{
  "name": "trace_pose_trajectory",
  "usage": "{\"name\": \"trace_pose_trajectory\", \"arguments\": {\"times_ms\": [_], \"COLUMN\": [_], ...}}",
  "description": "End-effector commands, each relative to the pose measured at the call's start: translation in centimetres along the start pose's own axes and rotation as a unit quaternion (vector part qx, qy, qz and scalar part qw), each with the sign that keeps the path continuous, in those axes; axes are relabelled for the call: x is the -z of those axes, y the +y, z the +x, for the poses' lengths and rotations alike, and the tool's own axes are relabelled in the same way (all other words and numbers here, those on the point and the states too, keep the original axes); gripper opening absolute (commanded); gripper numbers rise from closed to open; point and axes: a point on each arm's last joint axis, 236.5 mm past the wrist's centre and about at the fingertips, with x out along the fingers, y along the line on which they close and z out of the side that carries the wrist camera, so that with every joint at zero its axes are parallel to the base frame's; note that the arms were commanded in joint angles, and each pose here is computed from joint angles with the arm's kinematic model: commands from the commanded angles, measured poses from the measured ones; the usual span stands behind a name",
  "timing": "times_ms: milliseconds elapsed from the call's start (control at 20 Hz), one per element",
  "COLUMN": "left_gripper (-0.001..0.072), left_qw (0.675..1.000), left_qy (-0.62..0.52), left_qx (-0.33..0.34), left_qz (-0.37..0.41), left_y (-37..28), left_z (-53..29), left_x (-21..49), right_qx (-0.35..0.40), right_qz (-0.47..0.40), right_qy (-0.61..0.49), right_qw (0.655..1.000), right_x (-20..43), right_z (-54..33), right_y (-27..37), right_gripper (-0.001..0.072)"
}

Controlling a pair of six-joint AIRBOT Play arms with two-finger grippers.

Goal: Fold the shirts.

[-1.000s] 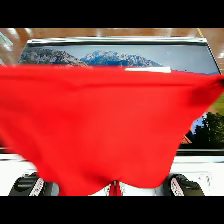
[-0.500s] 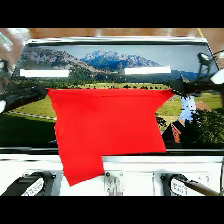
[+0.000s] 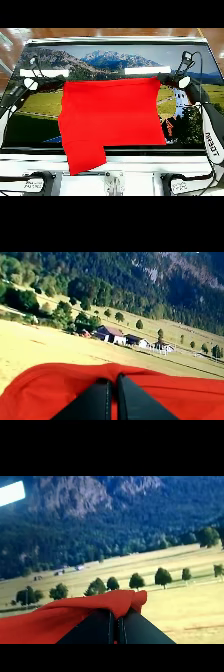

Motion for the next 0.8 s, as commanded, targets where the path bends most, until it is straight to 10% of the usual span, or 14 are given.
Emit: {"name": "trace_pose_trajectory", "arguments": {"times_ms": [0, 450, 750], "left_gripper": [0.0043, 0.0043, 0.0042], "left_qw": [0.999, 0.913, 0.905], "left_qy": [0.035, 0.379, 0.407], "left_qx": [0.001, -0.008, -0.025], "left_qz": [-0.003, 0.152, 0.124], "left_y": [0.0, 3.4, 4.5], "left_z": [1.6, -7.2, -7.2], "left_x": [1.9, 15.5, 17.4], "right_qx": [-0.003, 0.027, 0.075], "right_qz": [0.008, -0.066, -0.056], "right_qy": [0.079, 0.303, 0.299], "right_qw": [0.997, 0.950, 0.950], "right_x": [4.5, 13.3, 13.3], "right_z": [1.2, -5.1, -4.5], "right_y": [0.0, -1.7, -3.9], "right_gripper": [0.0057, 0.0057, 0.0057]}}
